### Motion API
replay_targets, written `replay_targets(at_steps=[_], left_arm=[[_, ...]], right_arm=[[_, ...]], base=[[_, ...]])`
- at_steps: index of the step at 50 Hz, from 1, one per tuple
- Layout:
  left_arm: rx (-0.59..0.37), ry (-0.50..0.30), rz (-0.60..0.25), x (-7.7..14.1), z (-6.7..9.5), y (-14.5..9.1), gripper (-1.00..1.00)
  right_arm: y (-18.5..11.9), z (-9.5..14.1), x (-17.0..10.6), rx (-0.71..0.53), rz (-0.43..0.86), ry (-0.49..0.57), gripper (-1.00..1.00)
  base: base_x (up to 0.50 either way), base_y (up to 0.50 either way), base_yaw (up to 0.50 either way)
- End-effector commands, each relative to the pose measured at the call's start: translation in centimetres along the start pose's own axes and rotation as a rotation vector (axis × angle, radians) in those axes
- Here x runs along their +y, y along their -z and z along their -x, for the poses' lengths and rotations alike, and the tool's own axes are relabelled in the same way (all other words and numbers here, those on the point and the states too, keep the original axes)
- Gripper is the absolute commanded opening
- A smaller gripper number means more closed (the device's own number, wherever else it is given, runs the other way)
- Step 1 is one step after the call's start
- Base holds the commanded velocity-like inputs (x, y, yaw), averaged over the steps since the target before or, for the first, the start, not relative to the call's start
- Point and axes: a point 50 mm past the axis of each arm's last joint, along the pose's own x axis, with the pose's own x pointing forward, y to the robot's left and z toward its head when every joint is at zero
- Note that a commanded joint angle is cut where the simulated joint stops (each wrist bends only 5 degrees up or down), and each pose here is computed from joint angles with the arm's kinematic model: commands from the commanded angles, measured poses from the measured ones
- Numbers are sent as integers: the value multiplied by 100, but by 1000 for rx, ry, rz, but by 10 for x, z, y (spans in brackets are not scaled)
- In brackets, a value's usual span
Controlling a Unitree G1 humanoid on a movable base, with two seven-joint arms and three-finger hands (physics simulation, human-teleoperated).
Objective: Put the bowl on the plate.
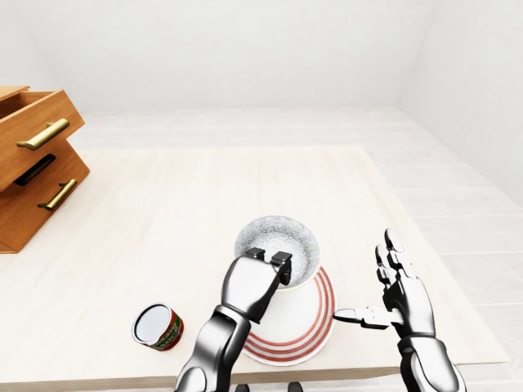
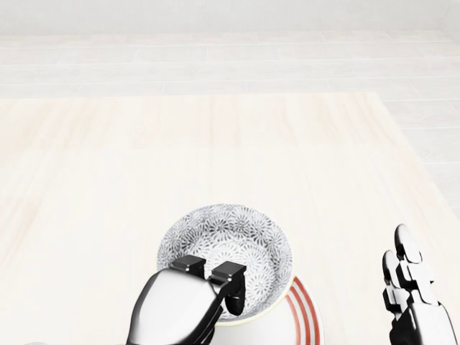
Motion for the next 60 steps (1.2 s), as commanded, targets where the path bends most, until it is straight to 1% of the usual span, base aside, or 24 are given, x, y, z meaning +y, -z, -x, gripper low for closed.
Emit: replay_targets(at_steps=[1,6,22,46,53,55,60], left_arm=[[-10,-16,24,-7,5,-3,-100],[-7,-8,24,-13,7,-2,-100],[-6,19,36,-22,10,-3,-100],[-3,22,36,-21,13,-4,-100],[5,21,52,-21,14,-4,-100],[5,21,53,-21,13,-4,-84],[8,34,49,-23,15,-4,-90]], right_arm=[[2,0,0,9,-2,1,100],[4,-2,1,13,-2,-5,100],[7,-2,3,27,-9,-7,100],[7,-4,5,23,-9,-14,100],[8,-5,6,26,-10,-16,100],[8,-5,6,28,-7,-15,100],[4,-7,5,7,-5,-18,100]], base=[[0,0,0],[0,0,0],[0,0,0],[0,0,0],[0,0,0],[0,0,0],[0,0,0]])
